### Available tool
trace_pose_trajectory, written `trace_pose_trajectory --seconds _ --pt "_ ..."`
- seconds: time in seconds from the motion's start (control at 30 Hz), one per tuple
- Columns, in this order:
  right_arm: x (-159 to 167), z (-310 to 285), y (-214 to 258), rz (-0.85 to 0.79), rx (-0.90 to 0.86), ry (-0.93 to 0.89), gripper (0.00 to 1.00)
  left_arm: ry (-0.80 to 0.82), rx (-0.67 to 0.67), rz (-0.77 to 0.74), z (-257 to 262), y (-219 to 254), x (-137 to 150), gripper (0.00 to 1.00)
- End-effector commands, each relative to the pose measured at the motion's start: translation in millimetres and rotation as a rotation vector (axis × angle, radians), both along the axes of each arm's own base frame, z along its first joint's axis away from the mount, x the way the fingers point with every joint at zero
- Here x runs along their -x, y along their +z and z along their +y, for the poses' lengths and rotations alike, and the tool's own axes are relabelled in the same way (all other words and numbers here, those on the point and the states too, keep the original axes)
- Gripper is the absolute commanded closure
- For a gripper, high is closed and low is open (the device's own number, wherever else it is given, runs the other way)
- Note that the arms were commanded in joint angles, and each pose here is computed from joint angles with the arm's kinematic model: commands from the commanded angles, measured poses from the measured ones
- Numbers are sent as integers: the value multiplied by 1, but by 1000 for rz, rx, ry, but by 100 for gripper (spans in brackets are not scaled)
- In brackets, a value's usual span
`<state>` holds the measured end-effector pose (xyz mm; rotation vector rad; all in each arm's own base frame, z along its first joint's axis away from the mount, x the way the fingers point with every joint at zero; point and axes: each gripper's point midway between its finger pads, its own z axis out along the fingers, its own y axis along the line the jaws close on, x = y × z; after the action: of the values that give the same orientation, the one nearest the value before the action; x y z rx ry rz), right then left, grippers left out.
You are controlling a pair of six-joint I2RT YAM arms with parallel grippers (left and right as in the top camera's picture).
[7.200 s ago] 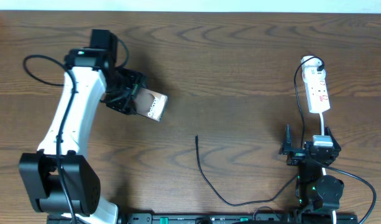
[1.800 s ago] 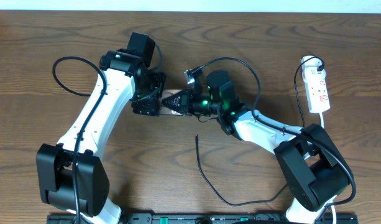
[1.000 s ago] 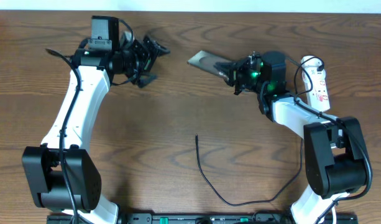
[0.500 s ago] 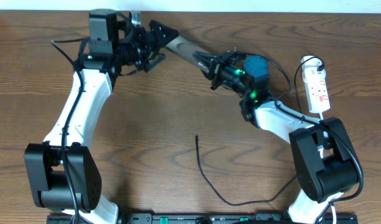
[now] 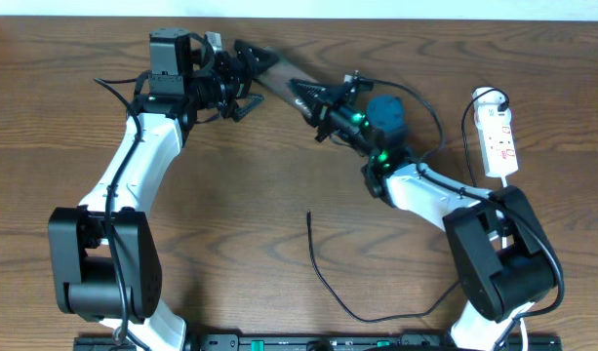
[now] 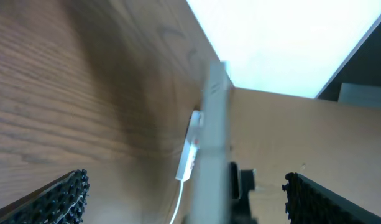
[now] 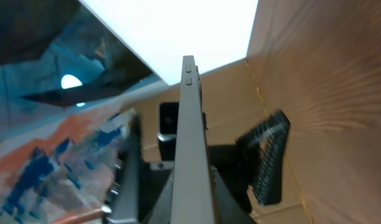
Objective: Plug charger to phone and switch on socket
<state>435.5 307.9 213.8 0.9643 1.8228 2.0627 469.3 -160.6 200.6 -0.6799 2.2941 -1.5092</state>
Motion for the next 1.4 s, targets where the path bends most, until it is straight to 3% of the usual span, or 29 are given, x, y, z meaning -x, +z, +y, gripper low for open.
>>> trace_pose_trajectory --seconds 0.0,0.2,0.3,0.4,0.73,1.03,1.37 --pt "3 12 12 -66 8 -15 99 29 4 9 -2 0 -5 2" --pt "8 23 12 -64 6 -37 99 53 -3 17 -1 -1 -7 3" --pt "9 24 12 -63 7 -42 99 56 -2 20 -1 -1 -8 18" --pt "6 22 11 -59 8 -62 99 68 2 31 0 -2 -8 24" --pt "-3 17 4 13 -12 -171 99 118 -2 20 5 0 -17 24" --pt "1 23 -7 56 6 -173 98 136 -10 22 7 -1 -18 40" --pt "2 24 -6 74 -13 -178 98 139 -11 23 8 -1 -19 45"
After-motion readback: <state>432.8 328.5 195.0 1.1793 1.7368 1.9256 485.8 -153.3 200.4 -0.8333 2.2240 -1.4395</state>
